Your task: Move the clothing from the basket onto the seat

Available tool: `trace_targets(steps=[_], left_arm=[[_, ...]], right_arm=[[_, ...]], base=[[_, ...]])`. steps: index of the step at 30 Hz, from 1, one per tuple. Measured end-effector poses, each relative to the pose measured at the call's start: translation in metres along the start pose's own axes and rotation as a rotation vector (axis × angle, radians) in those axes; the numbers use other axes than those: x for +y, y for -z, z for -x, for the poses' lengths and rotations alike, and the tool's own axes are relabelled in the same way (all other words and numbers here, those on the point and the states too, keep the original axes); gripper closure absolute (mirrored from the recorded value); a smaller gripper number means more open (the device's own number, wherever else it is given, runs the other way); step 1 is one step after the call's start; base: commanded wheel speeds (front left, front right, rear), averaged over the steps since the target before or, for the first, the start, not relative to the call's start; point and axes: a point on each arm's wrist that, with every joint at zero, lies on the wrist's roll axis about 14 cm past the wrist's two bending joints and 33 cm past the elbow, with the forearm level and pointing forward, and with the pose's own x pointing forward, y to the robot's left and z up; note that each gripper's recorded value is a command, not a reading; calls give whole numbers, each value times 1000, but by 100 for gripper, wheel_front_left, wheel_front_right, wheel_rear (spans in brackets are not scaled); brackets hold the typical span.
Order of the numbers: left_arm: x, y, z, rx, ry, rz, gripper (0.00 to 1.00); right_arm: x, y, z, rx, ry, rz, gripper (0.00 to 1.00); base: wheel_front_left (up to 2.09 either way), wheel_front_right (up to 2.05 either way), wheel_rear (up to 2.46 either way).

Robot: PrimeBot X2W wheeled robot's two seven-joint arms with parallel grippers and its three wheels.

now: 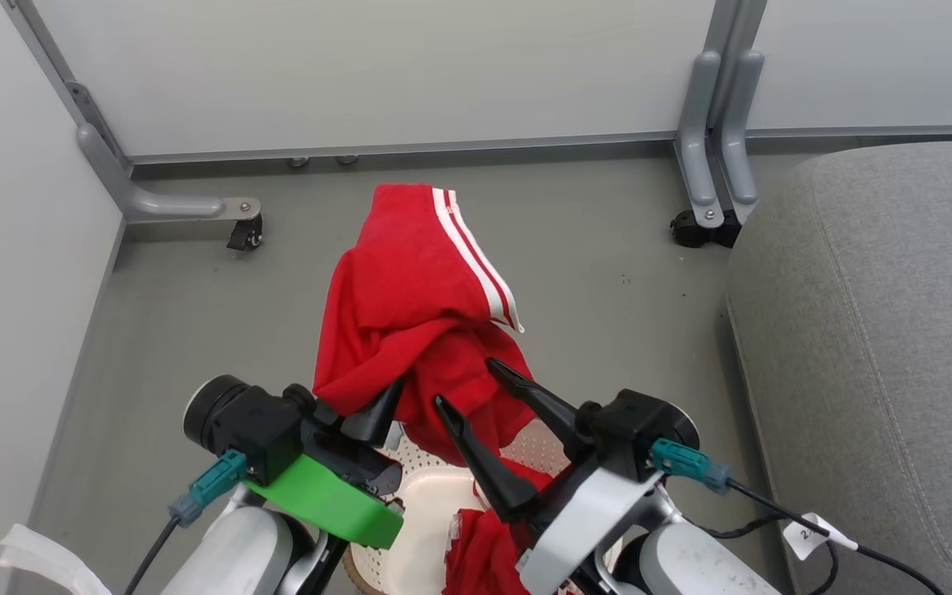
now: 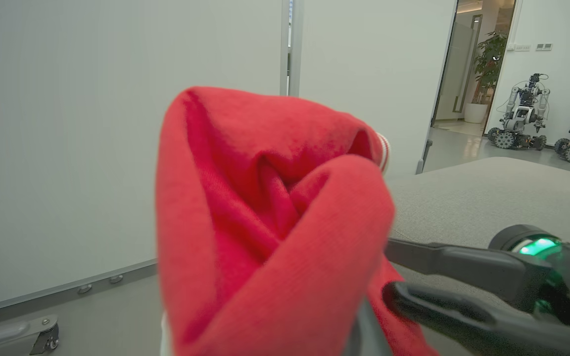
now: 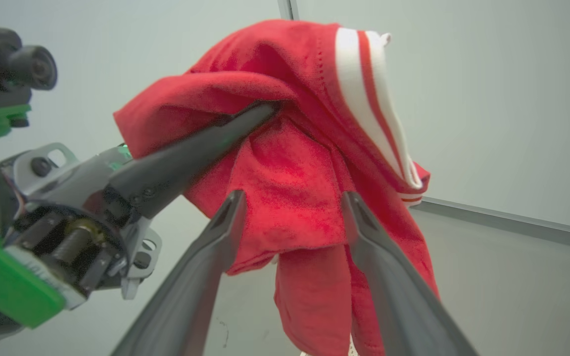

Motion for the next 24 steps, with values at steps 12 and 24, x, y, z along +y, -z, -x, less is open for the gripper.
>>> trace_targets(steps=[12, 24], left_arm=[[-3, 2, 1, 7, 10, 0, 100], [-8, 4, 3, 14, 20, 16, 100]], right_arm=[[2, 31, -22, 134, -69, 45, 0], [10, 33, -37, 142, -123, 12, 100]], base=[[0, 0, 0], [0, 0, 0]])
